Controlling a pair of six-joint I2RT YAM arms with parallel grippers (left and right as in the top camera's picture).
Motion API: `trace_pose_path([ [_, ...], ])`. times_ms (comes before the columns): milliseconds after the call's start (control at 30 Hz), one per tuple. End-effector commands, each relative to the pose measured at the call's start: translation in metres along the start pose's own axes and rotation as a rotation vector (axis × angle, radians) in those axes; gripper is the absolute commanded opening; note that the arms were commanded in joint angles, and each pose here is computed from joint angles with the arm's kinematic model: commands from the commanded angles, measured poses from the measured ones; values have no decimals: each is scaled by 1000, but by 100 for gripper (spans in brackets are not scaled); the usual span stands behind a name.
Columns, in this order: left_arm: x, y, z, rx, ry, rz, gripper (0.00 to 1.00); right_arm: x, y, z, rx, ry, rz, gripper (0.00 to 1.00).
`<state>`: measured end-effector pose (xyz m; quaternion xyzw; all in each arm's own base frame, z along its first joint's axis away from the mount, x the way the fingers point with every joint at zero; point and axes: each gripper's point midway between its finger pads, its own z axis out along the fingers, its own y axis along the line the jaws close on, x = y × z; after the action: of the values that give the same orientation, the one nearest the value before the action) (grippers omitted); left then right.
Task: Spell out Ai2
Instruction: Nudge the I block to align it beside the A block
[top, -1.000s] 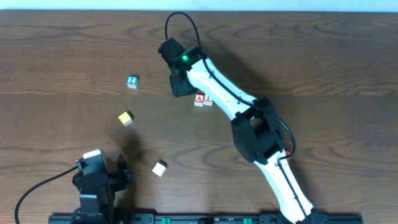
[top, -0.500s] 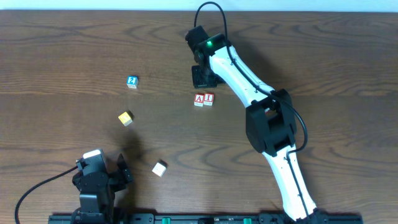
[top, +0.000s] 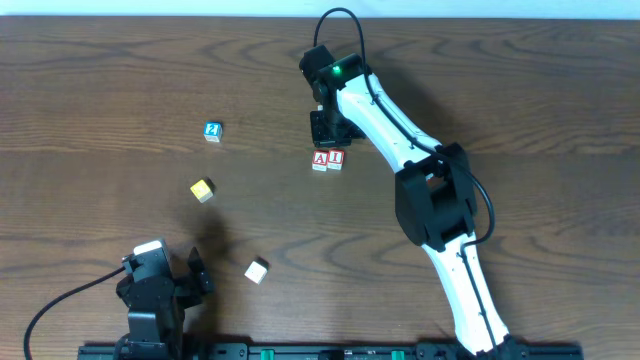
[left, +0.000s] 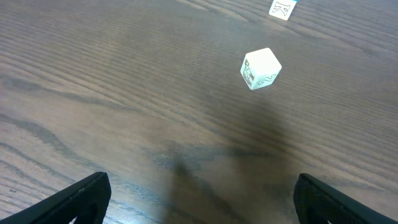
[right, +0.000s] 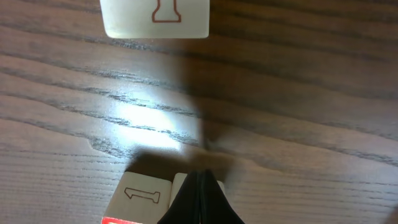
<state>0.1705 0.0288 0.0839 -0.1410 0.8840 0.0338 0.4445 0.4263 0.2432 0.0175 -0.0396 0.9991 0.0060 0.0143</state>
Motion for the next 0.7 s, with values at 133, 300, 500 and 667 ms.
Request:
trace_pose_path([
  [133, 8, 6, 1, -29, 26, 14, 95, 9, 6, 6, -19, 40, -18, 2],
  [300, 8, 6, 1, -29, 26, 14, 95, 11, 9, 6, -21, 44, -24, 1],
  [500, 8, 6, 1, -29, 26, 14, 95, 13, 12, 6, -21, 44, -31, 2],
  [667, 8, 6, 1, -29, 26, 14, 95, 5, 13, 6, -15, 8, -32, 2],
])
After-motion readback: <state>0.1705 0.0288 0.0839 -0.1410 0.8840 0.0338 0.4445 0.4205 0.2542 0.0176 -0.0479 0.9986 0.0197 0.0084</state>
